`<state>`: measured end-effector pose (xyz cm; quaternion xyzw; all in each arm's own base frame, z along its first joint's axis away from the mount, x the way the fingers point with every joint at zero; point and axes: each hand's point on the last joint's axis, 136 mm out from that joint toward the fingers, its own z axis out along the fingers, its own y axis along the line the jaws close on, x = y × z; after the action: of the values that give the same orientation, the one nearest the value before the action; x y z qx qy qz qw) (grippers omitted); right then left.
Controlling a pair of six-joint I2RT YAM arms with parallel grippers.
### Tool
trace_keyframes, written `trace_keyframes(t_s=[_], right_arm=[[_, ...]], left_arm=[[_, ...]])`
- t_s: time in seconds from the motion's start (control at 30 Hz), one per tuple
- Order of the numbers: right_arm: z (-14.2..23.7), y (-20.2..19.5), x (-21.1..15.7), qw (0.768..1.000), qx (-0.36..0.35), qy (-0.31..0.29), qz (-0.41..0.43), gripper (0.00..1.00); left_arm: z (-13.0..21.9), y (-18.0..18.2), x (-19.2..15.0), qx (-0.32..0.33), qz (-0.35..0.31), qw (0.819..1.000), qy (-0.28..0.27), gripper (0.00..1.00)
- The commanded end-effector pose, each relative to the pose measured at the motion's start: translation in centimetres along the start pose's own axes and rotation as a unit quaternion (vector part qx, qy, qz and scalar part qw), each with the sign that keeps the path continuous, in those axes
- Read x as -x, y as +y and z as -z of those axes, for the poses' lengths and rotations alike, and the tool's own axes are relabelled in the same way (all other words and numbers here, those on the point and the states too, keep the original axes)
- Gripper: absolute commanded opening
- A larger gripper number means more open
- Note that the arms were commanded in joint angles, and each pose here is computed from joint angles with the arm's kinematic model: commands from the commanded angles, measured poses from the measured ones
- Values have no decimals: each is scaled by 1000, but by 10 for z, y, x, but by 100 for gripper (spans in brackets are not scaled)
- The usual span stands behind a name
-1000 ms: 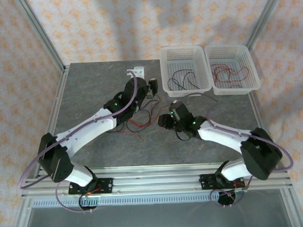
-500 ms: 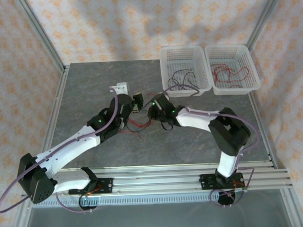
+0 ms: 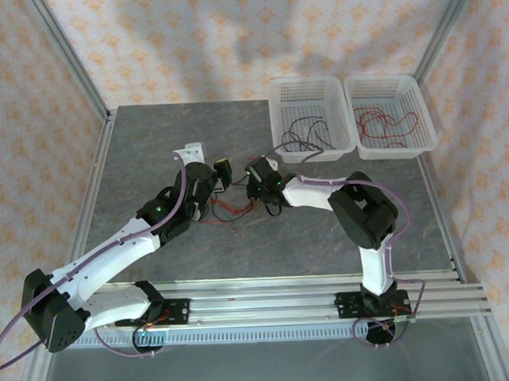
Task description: Untangle the cables
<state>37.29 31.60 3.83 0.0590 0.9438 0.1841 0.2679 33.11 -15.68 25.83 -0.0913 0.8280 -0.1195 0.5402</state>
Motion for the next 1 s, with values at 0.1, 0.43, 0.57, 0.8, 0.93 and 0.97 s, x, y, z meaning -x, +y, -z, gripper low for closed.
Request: trace_keyframes(t_s=[0.1, 0.43, 0.57, 0.8, 0.93, 0.97], right_arm=[[-1, 0, 3, 1000, -15, -8, 7, 19], [7, 8, 6, 1000, -3, -11, 8, 0], [22, 19, 13, 1000, 17, -19, 9, 0], [80, 50, 40, 995, 83, -57, 14, 0], [122, 67, 59, 988, 124, -86, 15, 0], [133, 71, 64, 987, 133, -94, 14, 0]], left_arm=[[1, 9, -1, 9, 7, 1000, 0, 69], [2, 9, -2, 6, 10, 1000, 2, 69], [2, 9, -3, 4, 12, 1000, 3, 69], [2, 4, -19, -39, 27, 999, 4, 69], [5, 0, -34, -86, 47, 995, 1, 69], [6, -1, -38, -98, 50, 994, 0, 68]])
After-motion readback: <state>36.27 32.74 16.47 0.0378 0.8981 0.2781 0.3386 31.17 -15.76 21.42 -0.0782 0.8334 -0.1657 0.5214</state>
